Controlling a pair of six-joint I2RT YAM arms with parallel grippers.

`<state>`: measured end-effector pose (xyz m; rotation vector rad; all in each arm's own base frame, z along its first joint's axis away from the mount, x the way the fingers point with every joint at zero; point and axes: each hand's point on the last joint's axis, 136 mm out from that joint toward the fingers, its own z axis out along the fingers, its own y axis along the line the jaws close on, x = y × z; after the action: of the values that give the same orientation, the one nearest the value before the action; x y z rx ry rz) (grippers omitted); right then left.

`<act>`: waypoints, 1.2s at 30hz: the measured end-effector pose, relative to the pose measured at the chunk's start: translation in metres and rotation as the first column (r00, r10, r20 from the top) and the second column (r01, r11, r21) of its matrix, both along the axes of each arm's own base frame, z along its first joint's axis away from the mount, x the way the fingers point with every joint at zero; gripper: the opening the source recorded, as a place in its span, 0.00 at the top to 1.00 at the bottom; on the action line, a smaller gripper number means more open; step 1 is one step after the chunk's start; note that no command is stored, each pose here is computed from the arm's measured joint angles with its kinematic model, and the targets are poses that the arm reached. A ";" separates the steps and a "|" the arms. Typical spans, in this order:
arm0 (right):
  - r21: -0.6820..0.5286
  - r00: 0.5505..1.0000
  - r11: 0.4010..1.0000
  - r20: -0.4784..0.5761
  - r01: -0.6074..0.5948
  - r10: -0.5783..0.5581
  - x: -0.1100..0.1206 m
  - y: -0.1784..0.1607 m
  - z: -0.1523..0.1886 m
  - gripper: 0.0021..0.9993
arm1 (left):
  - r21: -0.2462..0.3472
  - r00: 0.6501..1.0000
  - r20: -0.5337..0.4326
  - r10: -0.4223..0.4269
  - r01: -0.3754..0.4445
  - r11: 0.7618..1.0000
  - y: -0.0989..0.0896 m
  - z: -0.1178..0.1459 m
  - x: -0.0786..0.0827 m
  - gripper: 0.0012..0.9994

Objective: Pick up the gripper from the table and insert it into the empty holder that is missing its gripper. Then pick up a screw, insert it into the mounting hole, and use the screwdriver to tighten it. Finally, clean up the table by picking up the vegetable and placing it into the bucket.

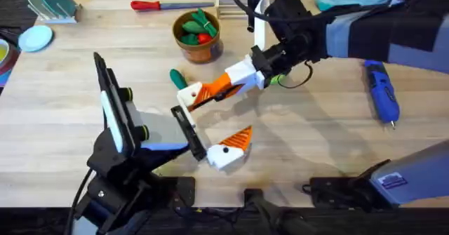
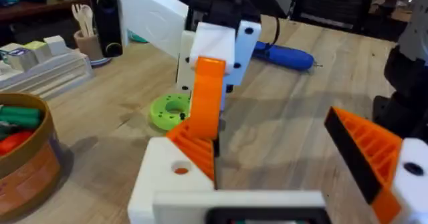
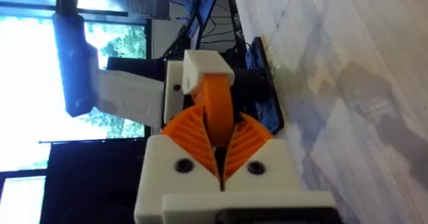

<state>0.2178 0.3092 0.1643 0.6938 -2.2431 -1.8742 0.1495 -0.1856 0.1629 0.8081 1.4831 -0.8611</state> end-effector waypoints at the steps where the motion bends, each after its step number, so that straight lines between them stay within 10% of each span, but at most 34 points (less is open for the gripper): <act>1: -0.002 1.000 1.000 -0.004 0.001 -0.001 0.000 0.000 0.000 0.99 | 0.000 1.000 0.000 0.001 -0.001 1.000 0.000 0.000 0.000 0.01; 8: -0.007 1.000 1.000 -0.015 0.005 -0.005 0.000 0.000 0.000 0.97 | 0.001 1.000 0.001 0.006 -0.006 1.000 0.000 0.000 0.001 0.01; 23: -0.039 1.000 0.999 -0.014 0.013 -0.014 0.000 0.000 -0.006 0.50 | 0.002 0.999 0.008 -0.052 0.052 0.999 -0.005 0.000 -0.009 0.01; 36: -0.020 0.998 0.998 0.009 0.066 -0.066 0.019 -0.015 -0.004 0.28 | 0.003 0.998 0.011 -0.068 0.068 0.998 -0.007 0.001 -0.011 0.01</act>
<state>0.2366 0.2947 0.1604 0.6331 -2.3139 -1.8788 0.1384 -0.1925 0.1634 0.8681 1.4543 -0.9035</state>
